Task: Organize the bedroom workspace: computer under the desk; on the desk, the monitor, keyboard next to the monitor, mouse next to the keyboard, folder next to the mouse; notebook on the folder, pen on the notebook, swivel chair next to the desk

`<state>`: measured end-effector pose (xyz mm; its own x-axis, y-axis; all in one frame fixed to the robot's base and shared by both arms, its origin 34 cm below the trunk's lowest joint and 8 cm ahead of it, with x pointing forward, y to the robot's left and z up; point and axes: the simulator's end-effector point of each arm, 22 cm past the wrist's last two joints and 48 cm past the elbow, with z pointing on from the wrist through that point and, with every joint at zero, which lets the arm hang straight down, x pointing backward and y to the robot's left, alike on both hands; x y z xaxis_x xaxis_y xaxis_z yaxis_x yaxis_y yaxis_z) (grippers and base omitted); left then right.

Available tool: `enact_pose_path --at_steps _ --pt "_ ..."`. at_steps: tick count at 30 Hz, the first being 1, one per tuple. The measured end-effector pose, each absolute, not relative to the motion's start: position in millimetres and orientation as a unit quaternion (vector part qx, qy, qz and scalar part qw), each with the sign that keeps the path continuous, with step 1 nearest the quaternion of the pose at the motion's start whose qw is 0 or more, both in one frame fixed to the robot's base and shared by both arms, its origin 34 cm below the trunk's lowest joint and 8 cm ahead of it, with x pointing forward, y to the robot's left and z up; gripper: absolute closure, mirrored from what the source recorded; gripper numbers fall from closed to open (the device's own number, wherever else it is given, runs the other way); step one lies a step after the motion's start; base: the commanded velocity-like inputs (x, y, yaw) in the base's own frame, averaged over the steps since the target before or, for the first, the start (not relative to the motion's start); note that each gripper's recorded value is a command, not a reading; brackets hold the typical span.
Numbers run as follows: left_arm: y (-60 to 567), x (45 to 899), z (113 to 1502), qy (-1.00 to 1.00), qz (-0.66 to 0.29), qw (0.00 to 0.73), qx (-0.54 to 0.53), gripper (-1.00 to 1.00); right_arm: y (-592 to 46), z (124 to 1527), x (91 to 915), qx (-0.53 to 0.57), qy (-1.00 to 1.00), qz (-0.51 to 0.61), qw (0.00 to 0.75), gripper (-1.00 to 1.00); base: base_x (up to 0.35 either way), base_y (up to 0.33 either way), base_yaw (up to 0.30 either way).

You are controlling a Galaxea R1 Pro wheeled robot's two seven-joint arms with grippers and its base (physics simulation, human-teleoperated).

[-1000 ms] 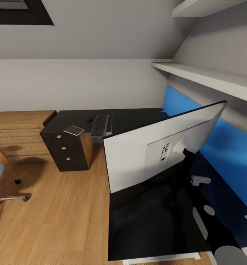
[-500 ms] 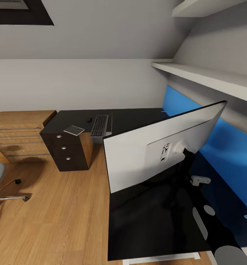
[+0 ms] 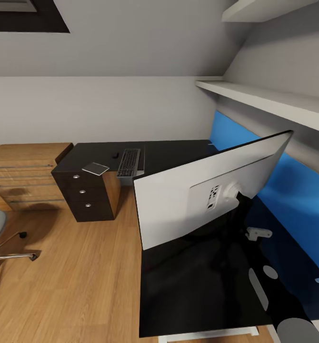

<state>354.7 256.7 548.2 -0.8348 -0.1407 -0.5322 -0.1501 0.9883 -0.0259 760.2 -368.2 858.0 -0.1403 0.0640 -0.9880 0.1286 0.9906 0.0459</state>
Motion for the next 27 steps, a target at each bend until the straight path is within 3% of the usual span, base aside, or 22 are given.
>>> enact_pose_path --at_steps 18,27 --pt "256.7 354.8 548.1 0.958 0.008 0.277 -0.076 -1.00 -367.7 833.5 751.5 0.054 0.773 -0.032 0.631 -1.00 -0.001 0.000 0.000" --pt "256.7 354.9 547.9 0.958 0.008 0.277 -0.076 -1.00 -365.9 832.7 752.0 0.053 0.774 -0.030 0.630 -1.00 -0.238 0.000 0.000"
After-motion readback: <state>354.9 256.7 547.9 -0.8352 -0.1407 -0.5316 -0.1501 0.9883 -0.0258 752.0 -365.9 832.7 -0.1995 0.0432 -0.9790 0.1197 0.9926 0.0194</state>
